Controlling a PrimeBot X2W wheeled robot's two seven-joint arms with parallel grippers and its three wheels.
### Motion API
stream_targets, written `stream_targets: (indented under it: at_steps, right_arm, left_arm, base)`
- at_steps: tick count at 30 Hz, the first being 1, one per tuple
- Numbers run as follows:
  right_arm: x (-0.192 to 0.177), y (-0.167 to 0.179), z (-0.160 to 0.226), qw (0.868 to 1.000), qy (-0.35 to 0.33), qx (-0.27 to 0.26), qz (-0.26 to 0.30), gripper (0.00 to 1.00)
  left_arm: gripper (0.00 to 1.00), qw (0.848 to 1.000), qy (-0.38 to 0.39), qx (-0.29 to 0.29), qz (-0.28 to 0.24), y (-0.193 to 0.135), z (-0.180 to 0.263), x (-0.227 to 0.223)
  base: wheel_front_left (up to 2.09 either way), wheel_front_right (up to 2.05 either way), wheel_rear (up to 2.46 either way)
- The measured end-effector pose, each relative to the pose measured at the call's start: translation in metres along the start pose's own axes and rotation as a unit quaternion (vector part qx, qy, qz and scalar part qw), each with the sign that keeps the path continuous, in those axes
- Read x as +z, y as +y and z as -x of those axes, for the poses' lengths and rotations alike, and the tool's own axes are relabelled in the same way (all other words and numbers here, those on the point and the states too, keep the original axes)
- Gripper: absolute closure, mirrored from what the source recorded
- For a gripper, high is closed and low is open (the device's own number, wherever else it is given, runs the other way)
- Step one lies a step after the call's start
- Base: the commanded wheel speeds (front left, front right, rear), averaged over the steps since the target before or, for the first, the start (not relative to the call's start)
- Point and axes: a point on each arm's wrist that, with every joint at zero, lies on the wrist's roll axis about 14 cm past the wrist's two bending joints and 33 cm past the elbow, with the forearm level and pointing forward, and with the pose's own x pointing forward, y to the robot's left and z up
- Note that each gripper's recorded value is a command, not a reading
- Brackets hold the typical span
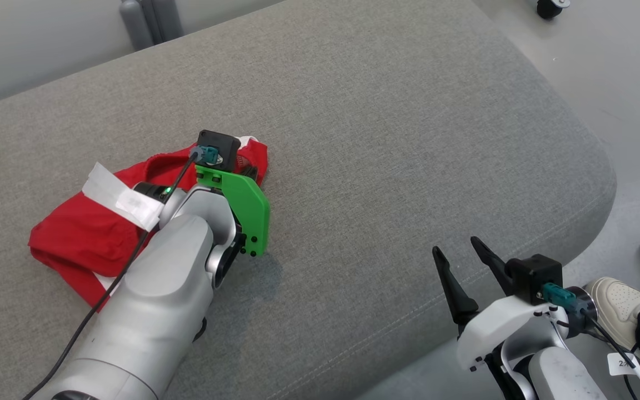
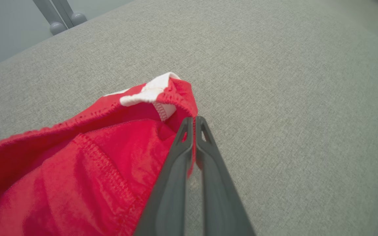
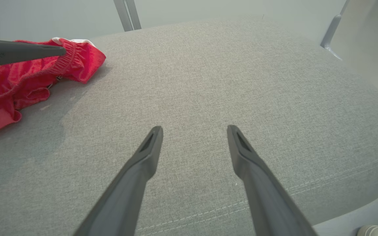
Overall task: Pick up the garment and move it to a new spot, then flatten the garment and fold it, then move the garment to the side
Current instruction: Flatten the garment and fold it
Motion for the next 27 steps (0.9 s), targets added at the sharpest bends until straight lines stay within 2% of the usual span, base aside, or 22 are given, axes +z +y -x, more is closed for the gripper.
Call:
stream_targets:
  at_steps: [5, 11, 16, 22, 25, 27]
  right_arm:
    - [0.0, 0.001, -0.001, 1.0, 0.0, 0.002, -0.001, 0.0]
    - [0.002, 0.007, -0.002, 1.0, -0.006, 0.012, -0.003, 0.0]
    - [0.006, 0.01, 0.0, 1.0, -0.012, 0.018, -0.004, 0.0]
    - [0.007, 0.009, 0.006, 1.0, -0.016, 0.018, -0.003, 0.0]
    - [0.006, 0.012, 0.006, 1.0, -0.014, 0.022, -0.004, 0.0]
    - [0.005, 0.016, 0.005, 1.0, -0.011, 0.029, -0.001, 0.0]
  left_arm:
    - [1.0, 0.999, -0.036, 0.002, 0.006, 0.003, 0.003, 0.021]
    - [1.0, 0.99, -0.139, -0.009, -0.008, -0.003, 0.015, 0.091]
    - [1.0, 0.971, -0.23, -0.028, -0.051, -0.02, 0.036, 0.16]
    - [1.0, 0.937, -0.331, -0.06, -0.092, -0.052, 0.075, 0.229]
    - [1.0, 0.925, -0.363, -0.071, -0.086, -0.059, 0.092, 0.243]
    - [1.0, 0.926, -0.363, -0.072, -0.075, -0.058, 0.096, 0.239]
  base:
    - [0.0, 0.0, 0.0]
    - [0.0, 0.0, 0.0]
    - [0.0, 0.0, 0.0]
    - [0.0, 0.0, 0.0]
    - [0.0, 0.0, 0.0]
    - [0.0, 0.0, 0.0]
